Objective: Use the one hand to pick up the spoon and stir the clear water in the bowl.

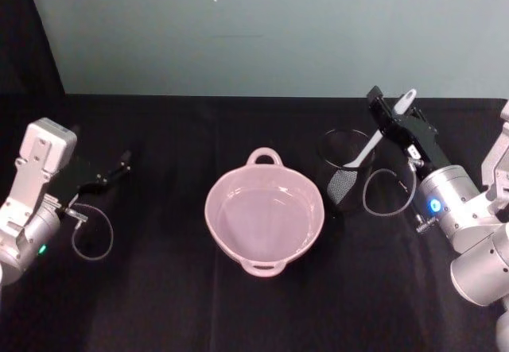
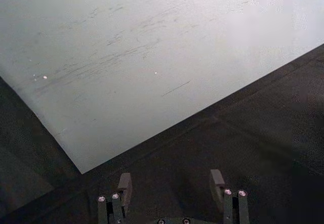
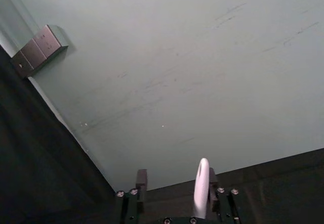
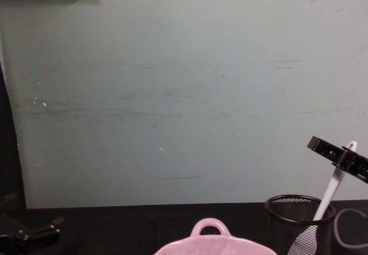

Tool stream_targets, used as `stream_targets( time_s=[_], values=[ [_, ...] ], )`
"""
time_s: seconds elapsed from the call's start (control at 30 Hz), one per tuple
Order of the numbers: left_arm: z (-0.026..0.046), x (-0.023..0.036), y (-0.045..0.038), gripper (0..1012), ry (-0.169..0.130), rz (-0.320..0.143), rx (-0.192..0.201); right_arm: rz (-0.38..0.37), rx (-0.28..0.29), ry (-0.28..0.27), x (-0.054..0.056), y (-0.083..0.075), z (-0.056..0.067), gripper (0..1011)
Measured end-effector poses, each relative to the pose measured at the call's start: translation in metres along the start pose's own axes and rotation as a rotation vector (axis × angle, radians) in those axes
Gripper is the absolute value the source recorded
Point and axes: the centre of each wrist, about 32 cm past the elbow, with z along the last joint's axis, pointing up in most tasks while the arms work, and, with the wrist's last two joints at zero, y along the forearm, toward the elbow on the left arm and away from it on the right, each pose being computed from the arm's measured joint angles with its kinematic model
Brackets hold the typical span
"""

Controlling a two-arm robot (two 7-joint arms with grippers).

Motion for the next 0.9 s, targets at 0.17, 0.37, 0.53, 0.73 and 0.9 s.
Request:
stream_targets(
  time_s=[0.17,0.37,0.53,0.73,0.9],
  values=[
    [0.0,0.0,0.0,1011,0.0,0.0,0.0,0.0,0.001,-0.001,0.0,0.0,0.0,844],
    [0.0,0.0,0.0,1011,0.0,0.0,0.0,0.0,0.0,-0.001,0.0,0.0,0.0,989],
    [0.0,0.0,0.0,1011,0.0,0.0,0.0,0.0,0.0,-0.001,0.0,0.0,0.0,1002],
    [0.0,0.0,0.0,1011,0.0,0.0,0.0,0.009,0.002,-0.01,0.001,-0.006,-0.001,1002],
    [0.0,0.0,0.0,1011,0.0,0.0,0.0,0.023,-0.003,-0.021,0.001,-0.021,0.003,1002]
  ],
)
